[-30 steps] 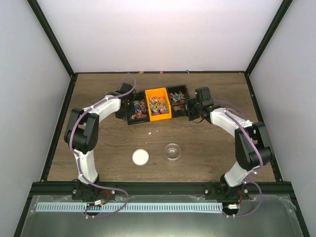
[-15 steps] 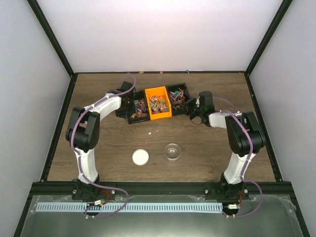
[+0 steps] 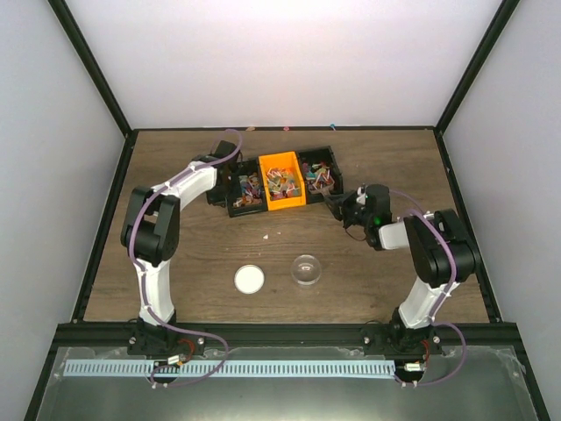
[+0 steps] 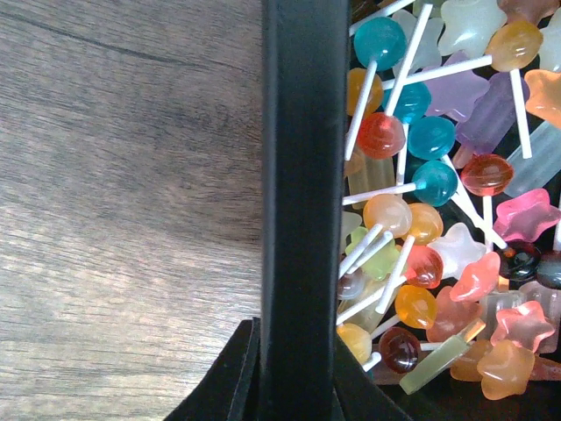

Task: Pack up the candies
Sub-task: Scoop the fake candies from the storage box.

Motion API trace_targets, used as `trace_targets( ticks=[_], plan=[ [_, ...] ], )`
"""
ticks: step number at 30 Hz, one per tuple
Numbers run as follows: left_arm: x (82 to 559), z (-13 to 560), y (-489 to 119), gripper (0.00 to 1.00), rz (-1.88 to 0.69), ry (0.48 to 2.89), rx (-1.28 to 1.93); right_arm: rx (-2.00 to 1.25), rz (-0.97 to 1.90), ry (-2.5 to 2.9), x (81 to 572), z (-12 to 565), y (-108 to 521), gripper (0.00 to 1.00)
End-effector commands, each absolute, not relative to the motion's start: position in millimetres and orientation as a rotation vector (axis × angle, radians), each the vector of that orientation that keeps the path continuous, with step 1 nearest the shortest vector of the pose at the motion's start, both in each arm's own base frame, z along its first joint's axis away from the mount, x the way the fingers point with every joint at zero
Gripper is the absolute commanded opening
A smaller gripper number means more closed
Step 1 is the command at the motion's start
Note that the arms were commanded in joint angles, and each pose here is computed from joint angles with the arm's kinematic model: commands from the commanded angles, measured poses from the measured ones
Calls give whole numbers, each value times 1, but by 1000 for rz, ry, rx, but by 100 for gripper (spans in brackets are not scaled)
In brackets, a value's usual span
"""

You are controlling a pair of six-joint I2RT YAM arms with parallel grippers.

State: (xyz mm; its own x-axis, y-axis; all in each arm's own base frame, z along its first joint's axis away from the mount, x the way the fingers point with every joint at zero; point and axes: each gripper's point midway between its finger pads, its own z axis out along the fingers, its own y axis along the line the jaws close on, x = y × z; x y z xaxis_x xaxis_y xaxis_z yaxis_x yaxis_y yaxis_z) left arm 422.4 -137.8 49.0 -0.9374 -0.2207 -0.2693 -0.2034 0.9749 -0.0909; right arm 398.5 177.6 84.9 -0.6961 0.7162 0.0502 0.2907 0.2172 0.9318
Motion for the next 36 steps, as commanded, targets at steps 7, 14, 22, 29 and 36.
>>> trace_targets(
  ticks=[7, 14, 22, 29, 36],
  plan=[
    [432, 54, -175, 4, -358, 2837, -311, 783, 1658, 2025, 377, 127, 178, 1],
    [435, 57, -176, 13, -359, 2831, -309, 778, 1670, 2008, 373, 130, 175, 1],
    [437, 62, -178, 33, -369, 2819, -294, 800, 1639, 1988, 372, 135, 163, 1],
    [438, 70, -179, 44, -380, 2807, -283, 797, 1621, 1970, 364, 142, 154, 1],
    [440, 85, -177, 60, -374, 2768, -275, 788, 1593, 1951, 352, 150, 143, 1]
  ],
)
